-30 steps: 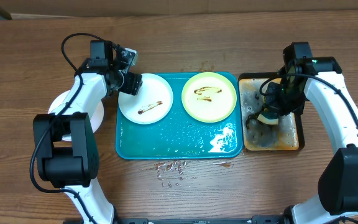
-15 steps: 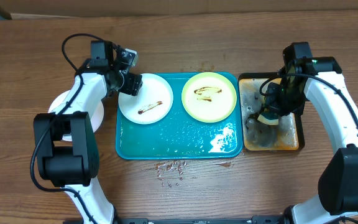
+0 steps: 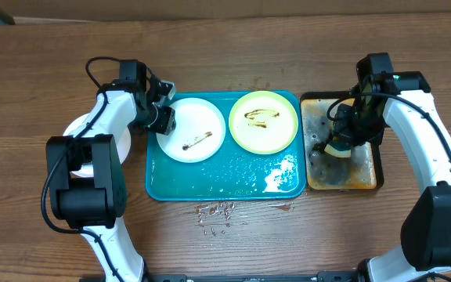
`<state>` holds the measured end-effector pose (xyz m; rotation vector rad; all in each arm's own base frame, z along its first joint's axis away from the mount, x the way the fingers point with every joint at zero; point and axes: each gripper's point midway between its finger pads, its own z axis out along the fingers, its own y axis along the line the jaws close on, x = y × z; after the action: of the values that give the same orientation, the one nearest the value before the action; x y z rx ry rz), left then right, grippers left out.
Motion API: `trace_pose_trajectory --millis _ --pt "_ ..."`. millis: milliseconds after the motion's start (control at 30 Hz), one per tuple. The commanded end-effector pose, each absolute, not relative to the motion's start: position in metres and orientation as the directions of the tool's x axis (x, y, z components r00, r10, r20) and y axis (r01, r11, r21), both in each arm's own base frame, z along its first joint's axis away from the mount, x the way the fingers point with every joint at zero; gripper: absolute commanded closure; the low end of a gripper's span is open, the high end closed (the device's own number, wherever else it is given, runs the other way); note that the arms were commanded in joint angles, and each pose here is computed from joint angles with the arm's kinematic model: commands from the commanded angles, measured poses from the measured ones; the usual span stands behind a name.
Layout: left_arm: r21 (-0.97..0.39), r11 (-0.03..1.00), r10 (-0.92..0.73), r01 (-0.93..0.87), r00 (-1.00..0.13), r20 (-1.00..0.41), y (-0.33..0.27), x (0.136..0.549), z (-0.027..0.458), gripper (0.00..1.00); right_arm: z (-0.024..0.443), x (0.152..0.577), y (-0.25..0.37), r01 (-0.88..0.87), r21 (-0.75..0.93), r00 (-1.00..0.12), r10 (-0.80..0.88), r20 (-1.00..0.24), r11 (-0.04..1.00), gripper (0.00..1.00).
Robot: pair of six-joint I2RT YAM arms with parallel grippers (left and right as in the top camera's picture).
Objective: Clean dirty plates on tray and stack at the side
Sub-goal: 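Grip the white plate with left gripper and drag it toward tray center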
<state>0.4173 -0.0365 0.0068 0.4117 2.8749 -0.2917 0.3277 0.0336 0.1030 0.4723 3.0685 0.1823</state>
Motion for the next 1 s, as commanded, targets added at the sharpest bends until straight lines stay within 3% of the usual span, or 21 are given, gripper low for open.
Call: trace_pose_trajectory --millis 0,100,333,533,733,967 --pt "-0.221 0.960 0.151 0.170 -0.983 -0.102 -0.042 0.387 -0.003 0.62 0.118 0.333 0.032 0.295 0.129 -0.950 0.304 -0.065 0.947 0.96" --pt "-0.235 0.968 0.093 0.093 -0.996 -0.010 -0.042 0.368 -0.004 0.68 0.118 0.333 0.032 0.295 0.129 -0.950 0.304 -0.065 0.947 0.96" --pt "-0.237 0.972 0.035 0.001 -0.989 0.141 -0.042 0.335 -0.001 0.95 0.115 0.330 0.032 0.292 0.124 -0.953 0.300 -0.052 0.948 0.96" --pt "-0.226 0.972 -0.004 -0.061 -0.970 0.243 -0.042 0.312 0.003 0.96 0.094 0.327 0.032 0.267 0.121 -0.960 0.275 -0.052 0.956 0.96" --pt "-0.216 0.972 -0.027 -0.094 -0.956 0.293 -0.041 0.302 0.006 0.96 0.054 0.337 0.032 0.256 0.147 -0.952 0.275 -0.131 0.955 0.96" --pt "-0.193 0.970 -0.076 -0.150 -0.936 0.344 -0.043 0.292 0.009 0.96 -0.002 0.316 0.032 0.253 0.158 -0.949 0.277 -0.151 0.954 0.96"
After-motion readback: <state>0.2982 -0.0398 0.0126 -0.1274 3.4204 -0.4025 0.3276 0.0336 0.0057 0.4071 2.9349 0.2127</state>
